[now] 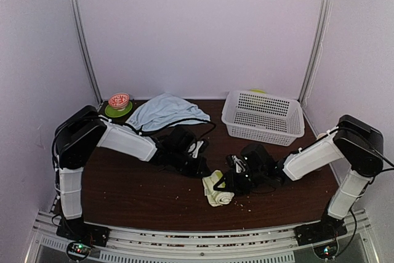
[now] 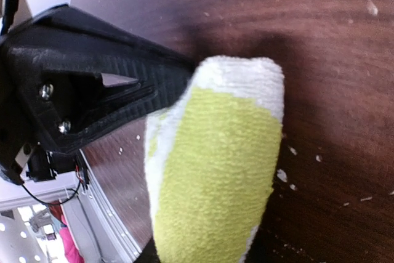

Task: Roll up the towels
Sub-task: Pick up the towel from the center of the board, then place the towel in the bin.

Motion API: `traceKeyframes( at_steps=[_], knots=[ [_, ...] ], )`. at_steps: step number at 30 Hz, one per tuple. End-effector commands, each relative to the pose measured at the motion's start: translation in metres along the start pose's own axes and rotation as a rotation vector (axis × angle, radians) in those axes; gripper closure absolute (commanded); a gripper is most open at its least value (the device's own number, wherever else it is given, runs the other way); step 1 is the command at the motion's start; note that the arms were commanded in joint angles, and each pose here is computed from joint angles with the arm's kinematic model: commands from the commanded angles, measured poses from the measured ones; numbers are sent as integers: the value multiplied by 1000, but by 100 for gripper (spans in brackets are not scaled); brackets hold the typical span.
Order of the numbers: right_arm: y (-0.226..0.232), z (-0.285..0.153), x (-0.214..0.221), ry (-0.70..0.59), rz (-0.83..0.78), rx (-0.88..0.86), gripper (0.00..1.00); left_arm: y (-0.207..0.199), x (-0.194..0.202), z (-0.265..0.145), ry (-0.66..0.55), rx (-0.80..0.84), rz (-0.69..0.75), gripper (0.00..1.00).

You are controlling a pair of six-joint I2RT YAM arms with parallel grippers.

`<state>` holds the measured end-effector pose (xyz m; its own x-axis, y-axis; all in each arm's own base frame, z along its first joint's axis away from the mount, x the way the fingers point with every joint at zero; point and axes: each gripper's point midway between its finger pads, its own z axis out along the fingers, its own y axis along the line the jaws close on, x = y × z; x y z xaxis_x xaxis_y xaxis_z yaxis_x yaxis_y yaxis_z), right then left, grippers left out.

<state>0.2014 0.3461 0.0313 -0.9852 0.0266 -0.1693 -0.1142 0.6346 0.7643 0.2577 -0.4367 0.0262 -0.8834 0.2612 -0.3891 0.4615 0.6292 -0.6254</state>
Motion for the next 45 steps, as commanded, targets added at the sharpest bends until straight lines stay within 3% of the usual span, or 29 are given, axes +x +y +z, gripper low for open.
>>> traceKeyframes(
  at_steps=[1, 4, 5, 11, 17, 26, 29, 34, 41, 45],
  knots=[
    [-27, 4, 18, 42, 45, 91, 79, 39, 41, 1, 124, -130, -52, 100],
    [-23, -3, 14, 12, 24, 105, 98, 34, 36, -6, 112, -132, -41, 100],
    [-22, -7, 12, 0, 11, 117, 100, 31, 34, -10, 104, -136, -36, 100],
    [3, -47, -4, -75, -90, 176, 100, 10, 6, -58, 6, -155, -5, 100],
    [42, -119, -38, -223, -227, 260, 100, -10, -15, -118, -122, -189, 23, 100],
    [80, -253, -153, -582, -267, 362, 100, -7, -16, -162, -217, -270, 25, 100],
    [68, -276, -199, -692, -204, 411, 100, -2, -9, -160, -202, -276, 10, 100],
    [30, -283, -267, -761, -108, 521, 100, 2, -2, -154, -178, -273, -9, 100],
    [-49, -269, -339, -722, 49, 632, 100, 9, 5, -149, -157, -285, -27, 100],
    [-94, -250, -362, -616, 83, 745, 100, 15, 8, -144, -134, -304, -28, 100]
  ],
)
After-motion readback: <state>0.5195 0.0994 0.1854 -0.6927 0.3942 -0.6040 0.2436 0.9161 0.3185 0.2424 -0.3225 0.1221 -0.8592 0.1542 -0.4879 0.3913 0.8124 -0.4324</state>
